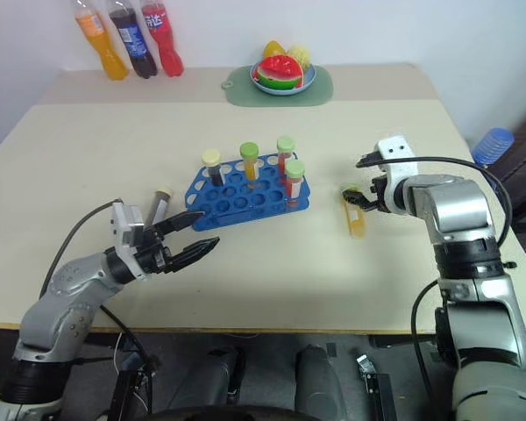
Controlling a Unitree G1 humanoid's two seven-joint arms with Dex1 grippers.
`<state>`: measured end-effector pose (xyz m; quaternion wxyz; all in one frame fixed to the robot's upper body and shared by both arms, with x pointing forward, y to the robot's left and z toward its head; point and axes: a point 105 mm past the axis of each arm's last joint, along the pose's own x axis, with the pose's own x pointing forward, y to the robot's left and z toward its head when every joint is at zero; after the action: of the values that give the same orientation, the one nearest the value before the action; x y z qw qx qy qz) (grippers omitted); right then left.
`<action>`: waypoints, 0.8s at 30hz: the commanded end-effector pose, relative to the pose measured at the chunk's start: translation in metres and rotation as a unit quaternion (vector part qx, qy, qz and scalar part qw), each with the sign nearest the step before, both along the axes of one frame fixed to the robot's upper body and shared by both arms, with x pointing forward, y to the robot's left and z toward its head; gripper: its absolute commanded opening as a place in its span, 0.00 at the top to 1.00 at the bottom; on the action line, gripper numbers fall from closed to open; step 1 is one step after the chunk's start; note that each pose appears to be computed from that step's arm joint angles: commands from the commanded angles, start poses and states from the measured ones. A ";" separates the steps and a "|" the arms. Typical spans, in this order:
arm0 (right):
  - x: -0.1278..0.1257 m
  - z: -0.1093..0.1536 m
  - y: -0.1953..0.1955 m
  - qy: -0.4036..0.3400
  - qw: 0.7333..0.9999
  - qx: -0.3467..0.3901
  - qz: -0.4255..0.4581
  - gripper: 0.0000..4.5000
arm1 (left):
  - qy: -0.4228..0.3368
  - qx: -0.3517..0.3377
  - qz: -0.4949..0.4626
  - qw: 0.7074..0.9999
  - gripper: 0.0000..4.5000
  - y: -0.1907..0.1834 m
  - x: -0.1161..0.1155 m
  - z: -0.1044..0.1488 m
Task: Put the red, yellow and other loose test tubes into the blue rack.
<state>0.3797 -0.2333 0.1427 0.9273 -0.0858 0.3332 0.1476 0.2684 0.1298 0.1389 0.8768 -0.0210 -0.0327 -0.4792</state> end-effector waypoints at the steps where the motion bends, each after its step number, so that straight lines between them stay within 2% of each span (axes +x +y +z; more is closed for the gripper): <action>1: 0.004 0.008 0.000 0.028 1.000 0.014 0.001 0.01 | -0.017 -0.003 0.001 1.000 0.16 -0.001 -0.004 0.004; 4: 0.007 0.005 0.003 0.047 0.999 0.002 0.019 0.01 | -0.016 -0.004 0.006 1.000 0.16 -0.001 -0.006 0.003; 5: 0.008 0.003 0.004 0.050 0.998 -0.005 0.027 0.12 | -0.016 -0.005 0.008 1.000 0.16 0.000 -0.006 0.002; 6: 0.008 0.001 0.006 0.055 0.998 -0.010 0.036 0.18 | -0.015 -0.005 0.010 1.000 0.16 0.000 -0.007 0.002; 11: 0.007 -0.008 0.008 0.057 0.995 -0.043 0.069 0.76 | -0.014 -0.005 0.017 1.000 0.16 0.003 -0.010 0.000; 12: 0.007 -0.008 0.008 0.055 0.995 -0.048 0.073 0.81 | -0.013 -0.005 0.018 1.000 0.16 0.003 -0.010 0.000; 14: 0.007 -0.004 0.002 0.016 0.993 -0.073 0.096 0.82 | -0.014 -0.005 0.019 1.000 0.16 0.003 -0.011 0.000; 16: 0.005 0.009 0.000 -0.066 0.981 -0.098 0.154 0.82 | -0.014 -0.004 0.021 1.000 0.16 0.005 -0.010 -0.001; 19: -0.017 0.009 -0.005 -0.093 0.963 -0.100 0.231 0.82 | -0.014 -0.004 0.021 1.000 0.16 0.006 -0.010 -0.001; 21: -0.037 0.015 0.008 -0.137 0.937 -0.091 0.309 0.82 | -0.013 -0.003 0.020 1.000 0.16 0.007 -0.009 -0.001; 23: -0.064 0.019 0.024 -0.147 0.907 -0.068 0.388 0.82 | -0.012 0.000 0.018 1.000 0.16 0.008 -0.008 -0.001; 24: -0.075 0.023 0.038 -0.158 0.895 -0.036 0.416 0.82 | -0.012 0.001 0.017 1.000 0.16 0.008 -0.006 0.000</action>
<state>0.3178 -0.2219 0.1327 0.8395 -0.2637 0.2010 0.4304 0.2615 0.1367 0.1285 0.8869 -0.0234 -0.0250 -0.4606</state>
